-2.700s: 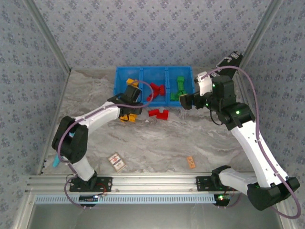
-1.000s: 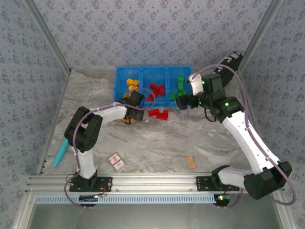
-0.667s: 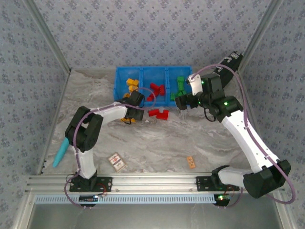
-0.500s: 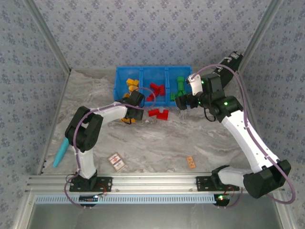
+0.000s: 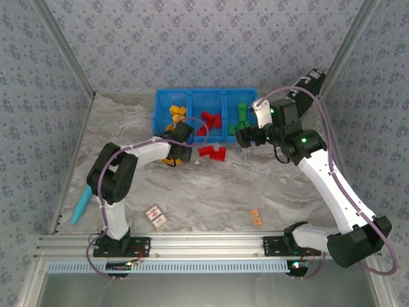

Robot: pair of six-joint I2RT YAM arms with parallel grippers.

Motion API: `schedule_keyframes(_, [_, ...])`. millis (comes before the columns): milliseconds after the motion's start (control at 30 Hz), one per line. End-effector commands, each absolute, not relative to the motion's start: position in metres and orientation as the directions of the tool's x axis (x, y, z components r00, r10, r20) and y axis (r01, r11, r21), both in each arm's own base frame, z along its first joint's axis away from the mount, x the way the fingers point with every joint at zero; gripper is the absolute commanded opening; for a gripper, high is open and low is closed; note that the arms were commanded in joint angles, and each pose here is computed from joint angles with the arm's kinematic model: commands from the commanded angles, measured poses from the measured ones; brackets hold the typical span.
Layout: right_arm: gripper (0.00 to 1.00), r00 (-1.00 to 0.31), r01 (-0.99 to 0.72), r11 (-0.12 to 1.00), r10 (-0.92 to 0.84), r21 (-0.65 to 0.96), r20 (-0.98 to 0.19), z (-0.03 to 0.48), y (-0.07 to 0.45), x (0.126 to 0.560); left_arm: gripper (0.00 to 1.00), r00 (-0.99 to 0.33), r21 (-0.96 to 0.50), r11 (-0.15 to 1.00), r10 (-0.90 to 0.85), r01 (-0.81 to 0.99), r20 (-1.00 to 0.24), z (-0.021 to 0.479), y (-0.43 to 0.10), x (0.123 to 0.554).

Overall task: Sort the legos into containers by color
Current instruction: Pick up the lego from the center of the table, then place the lego in the container.

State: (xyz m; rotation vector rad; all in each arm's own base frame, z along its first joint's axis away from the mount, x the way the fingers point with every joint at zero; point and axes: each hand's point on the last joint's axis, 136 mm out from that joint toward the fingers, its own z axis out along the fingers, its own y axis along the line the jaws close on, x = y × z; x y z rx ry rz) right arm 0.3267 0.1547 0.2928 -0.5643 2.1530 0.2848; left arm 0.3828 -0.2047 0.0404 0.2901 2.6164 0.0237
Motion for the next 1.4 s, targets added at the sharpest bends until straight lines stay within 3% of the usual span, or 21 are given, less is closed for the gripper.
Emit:
schedule_keyframes(0, [1.0, -0.51, -0.493, 0.87, -0.303, -0.014, -0.805, 0.296, 0.152, 0.32, 0.56, -0.848, 0.073, 0.98, 0.199, 0.188, -0.491, 0.057, -0.2, 0.373])
schedule_keyframes(433, [1.0, -0.511, -0.494, 0.869, -0.305, -0.015, -0.803, 0.294, 0.154, 0.318, 0.55, -0.801, 0.103, 0.979, 0.205, 0.179, -0.562, 0.099, -0.19, 0.368])
schedule_keyframes(767, [1.0, -0.516, -0.489, 0.872, -0.315, -0.028, -0.797, 0.29, 0.152, 0.319, 0.57, -0.704, 0.131, 0.981, 0.195, 0.144, -0.683, 0.152, -0.185, 0.416])
schedule_keyframes(1133, [1.0, -0.53, -0.479, 0.876, -0.329, -0.044, -0.781, 0.285, 0.148, 0.32, 0.58, -0.712, 0.106, 0.988, 0.155, 0.113, -0.685, 0.13, -0.177, 0.474])
schedule_keyframes(1367, [1.0, -0.535, -0.474, 0.878, -0.347, -0.066, -0.77, 0.285, 0.145, 0.32, 0.61, -0.732, 0.089, 0.989, 0.144, 0.114, -0.666, 0.109, -0.182, 0.483])
